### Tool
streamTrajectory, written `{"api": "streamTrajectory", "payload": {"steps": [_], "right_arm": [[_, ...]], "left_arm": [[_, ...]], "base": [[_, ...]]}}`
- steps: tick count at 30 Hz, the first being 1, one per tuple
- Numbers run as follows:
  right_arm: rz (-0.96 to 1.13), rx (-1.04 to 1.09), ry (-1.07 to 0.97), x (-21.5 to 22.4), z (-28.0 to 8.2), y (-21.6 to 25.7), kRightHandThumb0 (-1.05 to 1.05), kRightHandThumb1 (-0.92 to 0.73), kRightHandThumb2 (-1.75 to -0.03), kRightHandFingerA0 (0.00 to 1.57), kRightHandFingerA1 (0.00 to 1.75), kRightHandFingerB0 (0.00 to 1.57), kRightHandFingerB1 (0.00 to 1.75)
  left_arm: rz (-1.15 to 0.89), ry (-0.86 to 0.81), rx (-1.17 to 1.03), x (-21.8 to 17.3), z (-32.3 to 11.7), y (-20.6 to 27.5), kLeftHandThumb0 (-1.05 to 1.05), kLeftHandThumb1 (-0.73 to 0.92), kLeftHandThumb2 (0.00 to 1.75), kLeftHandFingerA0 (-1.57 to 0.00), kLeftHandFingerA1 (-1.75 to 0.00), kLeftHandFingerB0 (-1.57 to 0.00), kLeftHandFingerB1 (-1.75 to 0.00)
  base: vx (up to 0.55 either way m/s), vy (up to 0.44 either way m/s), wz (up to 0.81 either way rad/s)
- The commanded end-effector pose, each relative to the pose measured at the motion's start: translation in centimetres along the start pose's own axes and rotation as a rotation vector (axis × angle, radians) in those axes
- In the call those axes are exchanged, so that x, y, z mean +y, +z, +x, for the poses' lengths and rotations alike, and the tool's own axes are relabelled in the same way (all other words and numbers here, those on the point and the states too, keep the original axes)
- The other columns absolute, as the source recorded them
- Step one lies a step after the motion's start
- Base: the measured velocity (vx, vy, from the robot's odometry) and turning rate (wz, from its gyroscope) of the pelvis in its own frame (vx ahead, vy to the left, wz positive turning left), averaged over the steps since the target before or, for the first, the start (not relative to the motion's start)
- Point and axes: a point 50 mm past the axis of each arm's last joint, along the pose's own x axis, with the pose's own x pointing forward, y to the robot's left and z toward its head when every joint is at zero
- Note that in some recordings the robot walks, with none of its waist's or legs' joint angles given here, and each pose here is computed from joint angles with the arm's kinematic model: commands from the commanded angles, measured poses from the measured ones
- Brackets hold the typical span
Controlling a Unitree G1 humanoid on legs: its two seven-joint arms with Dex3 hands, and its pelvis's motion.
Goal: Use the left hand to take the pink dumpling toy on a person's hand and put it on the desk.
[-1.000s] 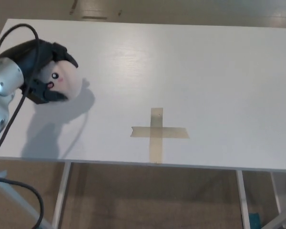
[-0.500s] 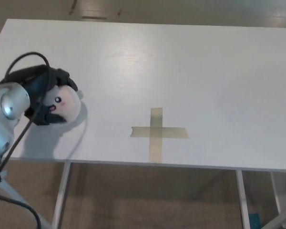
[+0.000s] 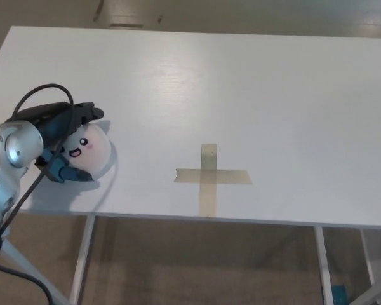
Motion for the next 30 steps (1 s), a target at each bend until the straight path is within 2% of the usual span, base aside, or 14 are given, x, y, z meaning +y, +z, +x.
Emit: {"api": "streamTrajectory", "payload": {"steps": [1, 2, 4, 5, 6, 7, 8, 9, 14, 15, 17, 20, 23, 30], "right_arm": [[0.004, 0.03, 0.003, 0.0, -0.1, -0.8, -0.37, -0.51, -0.83, 0.44, 0.54, 0.38, 0.51], [0.004, 0.031, 0.003, 0.0, -0.1, -0.8, -0.37, -0.51, -0.83, 0.44, 0.54, 0.38, 0.51], [-0.004, 0.034, 0.002, -0.1, -0.1, -0.8, -0.36, -0.51, -0.83, 0.44, 0.54, 0.38, 0.51], [-0.003, 0.034, 0.003, -0.1, -0.1, -0.8, -0.31, -0.67, -0.6, 0.5, 0.41, 0.47, 0.4], [-0.001, 0.034, 0.003, -0.1, -0.1, -0.8, -0.31, -0.67, -0.6, 0.5, 0.41, 0.47, 0.4], [-0.001, 0.034, 0.004, -0.1, -0.1, -0.8, -0.31, -0.67, -0.6, 0.5, 0.41, 0.46, 0.4], [-0.001, 0.035, 0.004, -0.1, -0.1, -0.8, -0.31, -0.67, -0.6, 0.5, 0.41, 0.46, 0.4], [-0.002, 0.033, 0.004, -0.1, -0.1, -0.8, -0.31, -0.67, -0.6, 0.5, 0.41, 0.46, 0.4], [-0.011, 0.03, 0.004, -0.2, -0.1, -0.7, -0.31, -0.67, -0.6, 0.5, 0.41, 0.45, 0.39], [-0.009, 0.03, 0.004, -0.2, -0.1, -0.7, -0.31, -0.67, -0.6, 0.5, 0.41, 0.45, 0.39], [-0.004, 0.031, 0.005, -0.2, -0.1, -0.7, -0.31, -0.67, -0.6, 0.5, 0.41, 0.45, 0.39], [-0.004, 0.033, 0.005, -0.2, -0.1, -0.7, -0.31, -0.67, -0.6, 0.5, 0.41, 0.45, 0.39], [-0.01, 0.038, 0.002, -0.3, -0.2, -1.1, -0.31, -0.67, -0.6, 0.5, 0.41, 0.46, 0.4], [-0.01, 0.042, 0.013, -0.3, -0.3, -1.4, -0.31, -0.67, -0.6, 0.49, 0.41, 0.46, 0.4]], "left_arm": [[0.018, 0.017, -0.023, -0.3, -0.4, 0.1, -0.65, 0.39, 0.79, 0.0, -0.1, 0.0, -0.2], [0.022, 0.019, -0.024, -0.2, -0.5, 0.2, -0.69, 0.49, 0.55, 0.0, -0.09, 0.0, -0.24], [0.023, 0.025, -0.033, 0.2, -0.6, 0.3, -0.71, 0.49, 0.56, 0.0, -0.08, 0.0, -0.23], [0.022, 0.037, -0.042, 0.6, -0.8, 0.5, -0.73, 0.38, 0.71, 0.0, -0.05, -0.01, -0.19], [0.021, 0.052, -0.052, 1.0, -1.0, 0.6, -0.73, 0.38, 0.71, 0.0, -0.05, -0.01, -0.19], [0.019, 0.061, -0.056, 1.3, -1.1, 0.7, -0.76, 0.5, 0.56, 0.0, -0.08, 0.0, -0.22], [0.017, 0.069, -0.059, 1.5, -1.2, 0.8, -0.76, 0.5, 0.56, 0.0, -0.08, 0.0, -0.22], [0.008, 0.086, -0.069, 2.2, -1.4, 1.0, -0.75, 0.38, 0.73, 0.0, -0.04, 0.0, -0.17], [0.006, 0.195, -0.143, 5.3, -3.5, 2.2, -0.75, 0.37, 0.71, 0.0, -0.04, 0.0, -0.18], [0.009, 0.232, -0.171, 5.9, -4.1, 2.6, -0.69, 0.39, 0.81, 0.0, -0.06, 0.0, -0.16], [0.004, 0.357, -0.273, 7.6, -6.1, 3.6, -0.7, 0.39, 0.81, 0.0, -0.05, 0.0, -0.15], [-0.002, 0.417, -0.322, 8.3, -7.1, 4.1, -0.7, 0.39, 0.82, 0.0, -0.04, 0.0, -0.14], [0.007, 0.551, -0.437, 10.2, -10.5, 4.9, -0.71, 0.38, 0.82, 0.0, -0.03, 0.0, -0.13], [0.021, 0.648, -0.561, 10.5, -16.1, 5.7, -0.71, 0.37, 0.84, 0.0, -0.02, 0.0, -0.12]], "base": [[0.0, 0.0, 0.0], [0.0, 0.0, 0.0], [0.0, 0.0, 0.0], [0.0, 0.0, 0.0], [0.0, 0.0, 0.0], [0.0, 0.0, 0.0], [0.0, 0.0, 0.0], [0.0, 0.0, 0.0], [0.0, 0.0, 0.0], [0.0, 0.0, 0.0], [0.0, 0.0, 0.0], [0.0, 0.0, 0.0], [0.0, 0.0, 0.0], [0.0, 0.0, 0.0]]}}
